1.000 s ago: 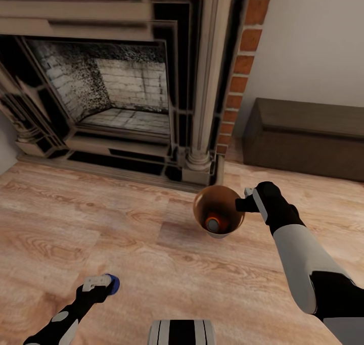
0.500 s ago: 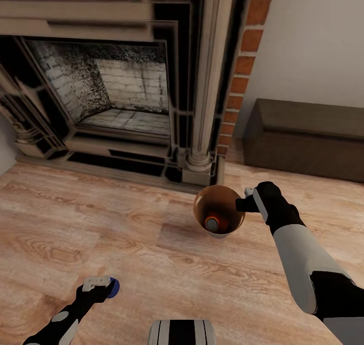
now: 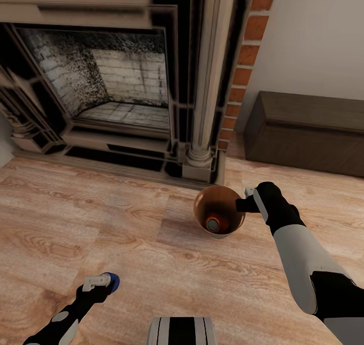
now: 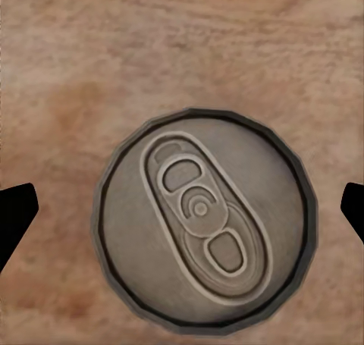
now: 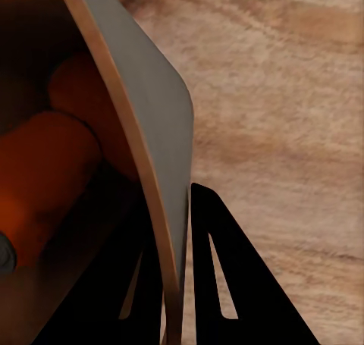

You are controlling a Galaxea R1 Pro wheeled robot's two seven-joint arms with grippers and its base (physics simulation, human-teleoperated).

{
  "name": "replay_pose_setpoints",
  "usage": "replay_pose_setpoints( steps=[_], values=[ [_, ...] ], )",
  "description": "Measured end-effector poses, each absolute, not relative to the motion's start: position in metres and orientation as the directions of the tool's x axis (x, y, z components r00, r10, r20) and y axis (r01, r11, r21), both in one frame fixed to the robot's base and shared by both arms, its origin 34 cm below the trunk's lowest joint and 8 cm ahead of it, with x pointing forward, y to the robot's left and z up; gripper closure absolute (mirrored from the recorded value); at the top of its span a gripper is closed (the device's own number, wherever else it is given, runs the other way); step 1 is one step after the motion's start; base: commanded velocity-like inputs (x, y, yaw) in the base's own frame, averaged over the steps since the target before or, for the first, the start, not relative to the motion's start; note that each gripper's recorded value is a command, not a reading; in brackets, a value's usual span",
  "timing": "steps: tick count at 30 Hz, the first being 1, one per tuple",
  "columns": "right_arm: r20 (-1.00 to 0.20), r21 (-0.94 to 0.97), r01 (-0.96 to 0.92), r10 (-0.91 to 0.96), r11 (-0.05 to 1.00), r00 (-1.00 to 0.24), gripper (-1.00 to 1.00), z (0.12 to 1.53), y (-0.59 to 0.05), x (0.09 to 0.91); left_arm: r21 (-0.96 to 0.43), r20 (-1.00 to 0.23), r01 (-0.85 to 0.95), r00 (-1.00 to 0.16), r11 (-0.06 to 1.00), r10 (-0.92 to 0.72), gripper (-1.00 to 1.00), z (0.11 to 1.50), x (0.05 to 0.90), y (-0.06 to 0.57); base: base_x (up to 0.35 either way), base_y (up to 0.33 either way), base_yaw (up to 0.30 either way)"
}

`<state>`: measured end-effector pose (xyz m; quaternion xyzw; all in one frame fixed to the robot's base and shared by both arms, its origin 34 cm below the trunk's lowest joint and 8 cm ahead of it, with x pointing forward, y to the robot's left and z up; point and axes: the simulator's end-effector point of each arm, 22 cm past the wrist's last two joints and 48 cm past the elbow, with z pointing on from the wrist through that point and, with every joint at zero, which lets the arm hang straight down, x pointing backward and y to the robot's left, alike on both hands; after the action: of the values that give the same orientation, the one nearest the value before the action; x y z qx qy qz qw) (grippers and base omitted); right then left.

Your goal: Put the three can of soda from the living room inside the tash can in the kitchen.

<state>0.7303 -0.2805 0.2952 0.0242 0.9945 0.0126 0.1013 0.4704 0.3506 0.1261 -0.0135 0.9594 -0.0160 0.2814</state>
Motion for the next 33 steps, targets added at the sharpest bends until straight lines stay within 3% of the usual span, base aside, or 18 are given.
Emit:
replay_pose_setpoints(
  steps=[20,21,33],
  values=[
    [-0.188,0.032,0.045,0.05,0.998,-0.981,1.0,0.2868,-0.2784,0.7276,-0.038,-0.529,-0.018,-0.848,0.999,-0.035,-1.0,0.121,0.4656,0.3509,0.0,0.0,0.0],
    [-0.188,0.031,0.045,0.05,0.999,-0.981,1.0,0.2868,-0.2788,0.7276,-0.037,-0.53,-0.017,-0.848,0.999,-0.034,1.0,0.1212,0.466,0.3509,0.0,0.0,0.0],
    [-0.191,0.026,0.042,0.046,0.999,-0.981,1.0,0.2888,-0.2789,0.7275,-0.038,-0.546,-0.003,-0.838,0.999,-0.023,1.0,0.1252,0.4725,0.3486,0.0,0.0,0.0]
  ],
)
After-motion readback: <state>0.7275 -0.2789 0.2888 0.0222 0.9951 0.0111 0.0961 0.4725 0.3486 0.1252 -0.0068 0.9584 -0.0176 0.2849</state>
